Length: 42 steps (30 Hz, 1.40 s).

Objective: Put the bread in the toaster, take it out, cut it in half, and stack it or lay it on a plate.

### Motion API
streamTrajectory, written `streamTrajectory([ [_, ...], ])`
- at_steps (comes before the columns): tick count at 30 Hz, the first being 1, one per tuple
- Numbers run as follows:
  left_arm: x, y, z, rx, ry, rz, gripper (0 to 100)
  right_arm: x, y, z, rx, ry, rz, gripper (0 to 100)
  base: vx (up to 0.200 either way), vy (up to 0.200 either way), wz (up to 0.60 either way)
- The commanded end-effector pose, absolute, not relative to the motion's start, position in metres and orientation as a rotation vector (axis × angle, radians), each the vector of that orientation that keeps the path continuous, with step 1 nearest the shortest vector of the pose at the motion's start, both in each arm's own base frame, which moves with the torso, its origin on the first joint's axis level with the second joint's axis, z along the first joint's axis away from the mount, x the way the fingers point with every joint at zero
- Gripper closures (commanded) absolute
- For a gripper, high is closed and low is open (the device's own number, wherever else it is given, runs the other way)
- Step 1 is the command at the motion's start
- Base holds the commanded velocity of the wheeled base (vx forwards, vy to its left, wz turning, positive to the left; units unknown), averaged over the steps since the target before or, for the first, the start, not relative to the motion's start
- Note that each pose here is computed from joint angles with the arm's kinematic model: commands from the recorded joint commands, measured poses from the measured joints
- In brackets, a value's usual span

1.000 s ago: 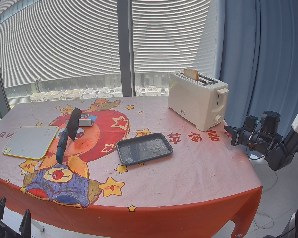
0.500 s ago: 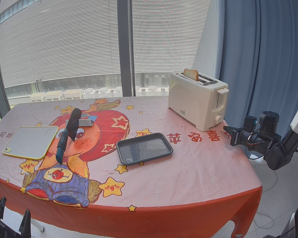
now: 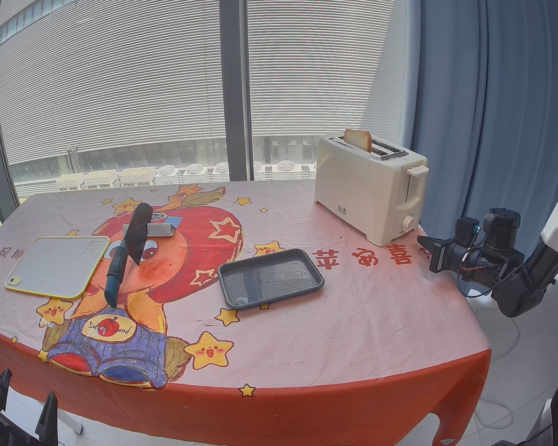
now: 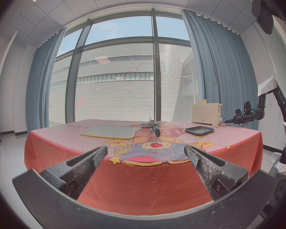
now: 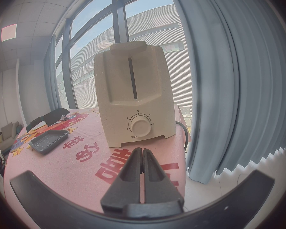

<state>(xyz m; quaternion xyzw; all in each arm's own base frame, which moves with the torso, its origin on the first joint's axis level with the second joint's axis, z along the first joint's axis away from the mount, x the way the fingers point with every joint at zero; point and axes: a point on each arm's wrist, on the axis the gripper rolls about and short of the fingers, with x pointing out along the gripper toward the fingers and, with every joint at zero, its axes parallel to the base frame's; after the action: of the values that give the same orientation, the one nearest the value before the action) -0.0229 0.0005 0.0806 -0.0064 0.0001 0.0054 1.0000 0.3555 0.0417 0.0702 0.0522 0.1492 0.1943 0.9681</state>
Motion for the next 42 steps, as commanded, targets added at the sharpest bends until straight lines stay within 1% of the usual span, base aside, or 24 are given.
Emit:
streamTrajectory([
  [1, -0.022, 0.001, 0.075, -0.012, 0.006, 0.011, 0, 0.361, 0.044, 0.068, 0.104, 0.297, 0.394, 100, 0.000, 0.000, 0.00],
  [12, -0.022, 0.001, 0.075, -0.014, 0.006, 0.011, 0, 0.369, 0.047, 0.064, 0.099, 0.293, 0.389, 100, 0.000, 0.000, 0.00],
  [14, -0.023, 0.001, 0.075, -0.012, 0.005, 0.011, 0, 0.371, 0.048, 0.060, 0.097, 0.301, 0.385, 100, 0.000, 0.000, 0.00],
  [21, -0.023, 0.001, 0.075, -0.012, 0.005, 0.011, 0, 0.375, 0.055, 0.063, 0.089, 0.282, 0.394, 100, 0.000, 0.000, 0.00],
  [28, -0.022, 0.001, 0.075, -0.014, 0.006, 0.011, 0, 0.384, 0.057, 0.055, 0.087, 0.306, 0.381, 100, 0.000, 0.000, 0.00],
  [34, -0.022, 0.001, 0.075, -0.012, 0.006, 0.011, 0, 0.384, 0.057, 0.055, 0.086, 0.305, 0.380, 100, 0.000, 0.000, 0.00],
  [42, -0.022, 0.001, 0.075, -0.012, 0.006, 0.011, 0, 0.387, 0.057, 0.061, 0.086, 0.280, 0.376, 100, 0.000, 0.000, 0.00],
])
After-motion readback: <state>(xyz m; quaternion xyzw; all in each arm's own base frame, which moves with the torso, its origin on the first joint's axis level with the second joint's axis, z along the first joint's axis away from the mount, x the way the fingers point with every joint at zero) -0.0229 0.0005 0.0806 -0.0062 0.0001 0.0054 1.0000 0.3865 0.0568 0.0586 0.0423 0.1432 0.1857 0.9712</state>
